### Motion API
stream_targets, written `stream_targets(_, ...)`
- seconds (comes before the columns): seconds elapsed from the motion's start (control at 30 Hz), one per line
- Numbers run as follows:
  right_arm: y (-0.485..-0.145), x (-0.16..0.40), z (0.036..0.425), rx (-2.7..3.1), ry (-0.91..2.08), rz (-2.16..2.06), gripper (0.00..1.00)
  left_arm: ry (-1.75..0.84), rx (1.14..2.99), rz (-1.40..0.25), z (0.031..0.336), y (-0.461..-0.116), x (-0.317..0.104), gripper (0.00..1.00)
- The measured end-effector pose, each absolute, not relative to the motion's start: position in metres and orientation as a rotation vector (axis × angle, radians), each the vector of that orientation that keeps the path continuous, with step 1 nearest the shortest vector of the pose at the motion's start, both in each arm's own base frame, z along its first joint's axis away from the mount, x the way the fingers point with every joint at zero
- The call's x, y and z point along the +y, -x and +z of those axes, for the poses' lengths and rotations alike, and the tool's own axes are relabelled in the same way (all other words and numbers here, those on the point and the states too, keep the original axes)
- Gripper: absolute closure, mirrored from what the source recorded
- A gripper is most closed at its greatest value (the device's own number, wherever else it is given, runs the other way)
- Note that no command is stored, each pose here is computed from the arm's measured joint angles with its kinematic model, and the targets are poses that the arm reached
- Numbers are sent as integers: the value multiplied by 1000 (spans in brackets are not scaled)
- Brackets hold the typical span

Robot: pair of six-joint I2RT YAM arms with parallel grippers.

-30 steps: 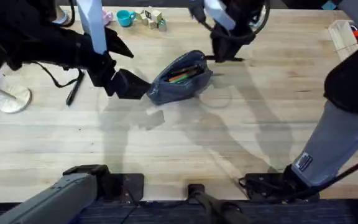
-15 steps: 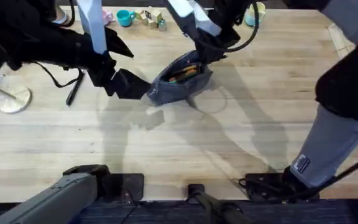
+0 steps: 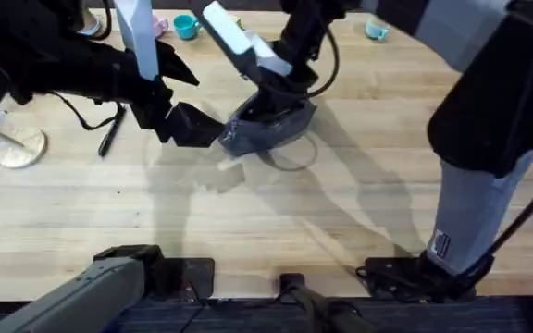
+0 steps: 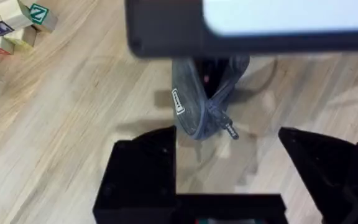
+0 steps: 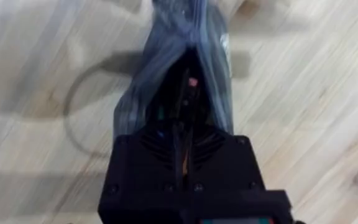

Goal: Unzip the bag, pick up the pens from the table one at a time and place them inside, then zip the bag closed.

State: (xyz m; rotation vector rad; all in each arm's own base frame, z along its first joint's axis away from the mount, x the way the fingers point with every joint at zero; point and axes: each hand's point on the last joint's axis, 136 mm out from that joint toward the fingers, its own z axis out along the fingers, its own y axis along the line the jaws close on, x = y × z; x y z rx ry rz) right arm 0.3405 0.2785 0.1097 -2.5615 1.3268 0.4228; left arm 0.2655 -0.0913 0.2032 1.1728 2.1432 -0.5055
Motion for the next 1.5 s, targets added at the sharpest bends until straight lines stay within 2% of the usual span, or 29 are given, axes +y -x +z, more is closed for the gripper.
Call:
stream_targets(0.3,-329,307,101,1240,2572,468,961,-1173,2142,-505,203,-266,-91,7)
stream_targets(0.33,-329,307,101,1240,2572,468,890,-1173,2142,-505,203,-266,-91,8)
stream_targets(0.37,-328,307,101,1239,2571,471,761,-1173,2142,-505,203,-266,-91,8)
stream_targets(0.53,-329,307,101,1239,2572,468,54,-1173,2142,-505,203,-266,-91,7)
stream_targets(0.57,-329,306,101,1240,2574,463,20,-1173,2142,-505,203,-266,-91,7)
stream_targets(0.67,-330,306,101,1242,2576,458,83,-1173,2142,-504,203,-266,-91,7)
stream_targets(0.7,-330,306,101,1242,2577,459,24,-1173,2142,-504,203,-266,-91,7)
stream_targets(0.73,-329,305,101,1244,2580,460,11,-1173,2142,-504,203,-266,-91,7)
stream_targets(1.03,-327,303,100,1253,2586,469,5,-1165,2145,-501,203,-266,-90,8)
stream_targets(1.23,-325,304,105,1295,2562,480,6,-1093,2175,-473,203,-272,-72,8)
stream_targets(1.33,-324,304,118,1329,2524,476,5,-1033,2197,-449,203,-275,-58,8)
stream_targets(1.5,-318,306,165,1347,2411,449,4,-924,2256,-377,201,-280,-27,7)
